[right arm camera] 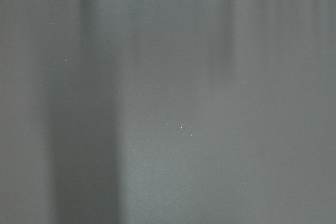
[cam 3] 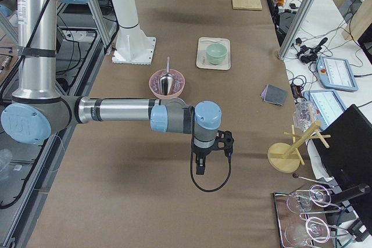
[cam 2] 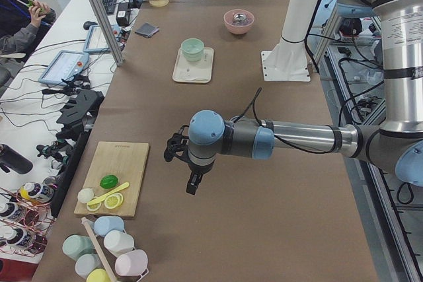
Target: Stack green bowls together
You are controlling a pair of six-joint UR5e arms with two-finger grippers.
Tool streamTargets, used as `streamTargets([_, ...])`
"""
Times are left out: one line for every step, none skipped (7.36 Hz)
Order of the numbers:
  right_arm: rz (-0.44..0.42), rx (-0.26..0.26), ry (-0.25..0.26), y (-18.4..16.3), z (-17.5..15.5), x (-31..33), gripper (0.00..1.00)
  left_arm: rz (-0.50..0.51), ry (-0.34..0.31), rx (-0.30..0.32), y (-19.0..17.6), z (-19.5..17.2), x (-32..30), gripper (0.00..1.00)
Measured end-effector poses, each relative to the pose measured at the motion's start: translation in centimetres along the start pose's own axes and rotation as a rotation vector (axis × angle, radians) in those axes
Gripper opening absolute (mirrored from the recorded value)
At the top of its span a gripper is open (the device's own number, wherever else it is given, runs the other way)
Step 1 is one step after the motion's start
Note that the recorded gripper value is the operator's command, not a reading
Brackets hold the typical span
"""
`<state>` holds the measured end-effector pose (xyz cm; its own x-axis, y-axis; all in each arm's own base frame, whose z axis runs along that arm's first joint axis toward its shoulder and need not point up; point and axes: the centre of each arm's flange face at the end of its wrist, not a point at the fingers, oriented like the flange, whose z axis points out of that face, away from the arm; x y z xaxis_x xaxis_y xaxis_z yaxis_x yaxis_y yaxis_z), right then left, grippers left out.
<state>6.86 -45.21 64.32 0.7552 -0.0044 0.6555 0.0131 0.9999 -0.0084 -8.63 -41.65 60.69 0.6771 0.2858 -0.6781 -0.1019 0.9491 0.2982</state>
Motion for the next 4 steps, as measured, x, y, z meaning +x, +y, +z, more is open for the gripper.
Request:
streamTargets([0.001, -0.001, 0.0, 0.03, 0.02, 0.01, 1.0, -0.001, 0.0, -0.001, 0.06, 0.06, -0.06, 0.98])
streamTargets([0.002, -0.002, -0.001, 0.11, 0.08, 0.05, 1.0, -0.003, -0.001, -0.003, 0.12, 0.12, -0.15, 0.98])
streamTargets([0.004, -0.003, -0.001, 0.21, 0.15, 0.11, 1.0, -0.004, -0.003, -0.004, 0.17, 0.17, -0.22, 0.98])
streamTargets([0.004, -0.004, -0.002, 0.25, 0.2, 0.11, 1.0, -0.004, -0.004, -0.005, 0.18, 0.19, -0.26, 0.98])
